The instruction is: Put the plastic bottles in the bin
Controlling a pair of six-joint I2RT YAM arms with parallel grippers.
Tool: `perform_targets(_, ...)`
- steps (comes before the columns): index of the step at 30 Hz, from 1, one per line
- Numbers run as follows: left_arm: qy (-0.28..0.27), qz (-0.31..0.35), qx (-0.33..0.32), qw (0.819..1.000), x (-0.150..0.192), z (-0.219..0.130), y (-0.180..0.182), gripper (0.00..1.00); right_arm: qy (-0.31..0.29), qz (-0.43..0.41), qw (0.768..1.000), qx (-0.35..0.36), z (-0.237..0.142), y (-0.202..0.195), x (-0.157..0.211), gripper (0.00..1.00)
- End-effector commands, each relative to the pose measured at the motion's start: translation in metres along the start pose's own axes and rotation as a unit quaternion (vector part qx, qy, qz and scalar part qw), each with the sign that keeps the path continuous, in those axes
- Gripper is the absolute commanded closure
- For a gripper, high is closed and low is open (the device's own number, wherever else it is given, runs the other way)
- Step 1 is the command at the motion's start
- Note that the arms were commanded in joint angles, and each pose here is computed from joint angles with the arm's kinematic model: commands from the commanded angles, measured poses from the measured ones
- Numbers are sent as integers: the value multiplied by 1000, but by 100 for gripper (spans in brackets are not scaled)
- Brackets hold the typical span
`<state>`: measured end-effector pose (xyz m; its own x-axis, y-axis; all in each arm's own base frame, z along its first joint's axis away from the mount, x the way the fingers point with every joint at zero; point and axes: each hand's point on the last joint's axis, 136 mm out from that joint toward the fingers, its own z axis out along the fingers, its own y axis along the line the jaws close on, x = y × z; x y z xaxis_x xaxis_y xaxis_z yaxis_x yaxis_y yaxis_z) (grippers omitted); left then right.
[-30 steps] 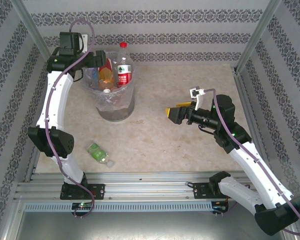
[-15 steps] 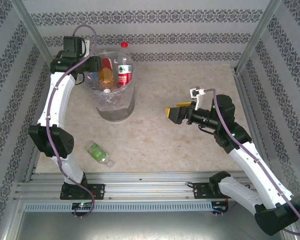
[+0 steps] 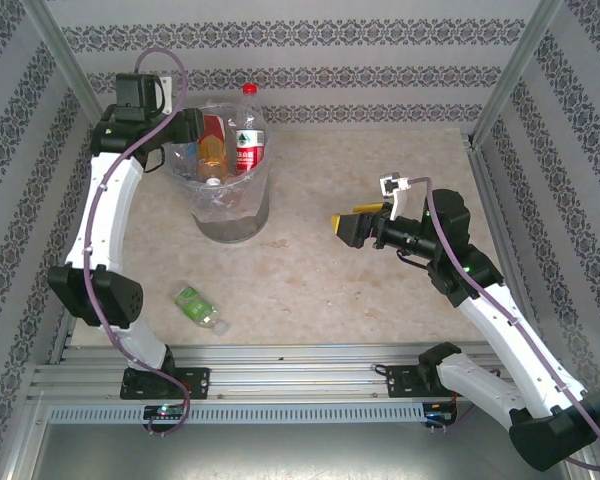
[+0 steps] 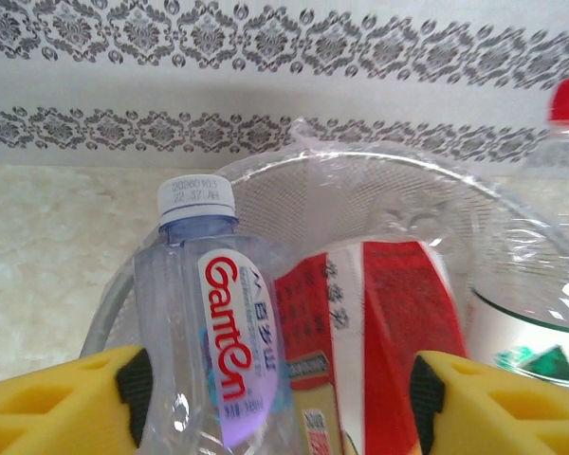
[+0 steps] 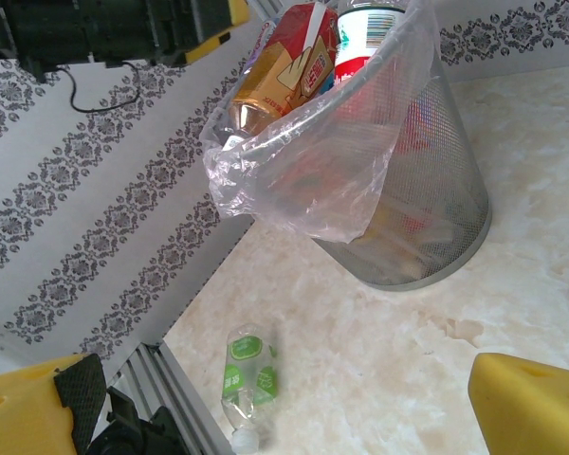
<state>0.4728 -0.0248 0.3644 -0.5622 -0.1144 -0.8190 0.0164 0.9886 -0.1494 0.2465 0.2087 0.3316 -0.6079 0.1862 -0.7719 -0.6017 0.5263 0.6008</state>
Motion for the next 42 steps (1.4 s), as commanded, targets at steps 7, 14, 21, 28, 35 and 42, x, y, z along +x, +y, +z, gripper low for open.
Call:
perform_targets(7, 11, -63, -17, 998, 42, -61, 0, 11, 11, -24, 999, -20, -3, 9, 8, 2)
perform_targets(14, 64, -122, -76, 988, 121, -103, 17, 2, 23, -28, 999, -23, -1, 8, 14, 2)
perform_targets(21, 128, -156, -135, 970, 196, -139, 39, 0, 32, -25, 999, -26, 2, 6, 18, 2)
perform_targets(28, 218, -219, -148, 940, 273, -130, 40, 0, 36, -19, 999, -17, 5, 0, 20, 2)
perform_targets(35, 280, -304, -141, 900, 346, -101, 33, 0, 41, -16, 999, -9, 6, -5, 24, 2)
perform_targets(42, 311, -348, -142, 873, 387, -74, 30, 0, 43, -14, 999, -2, 7, -11, 30, 2)
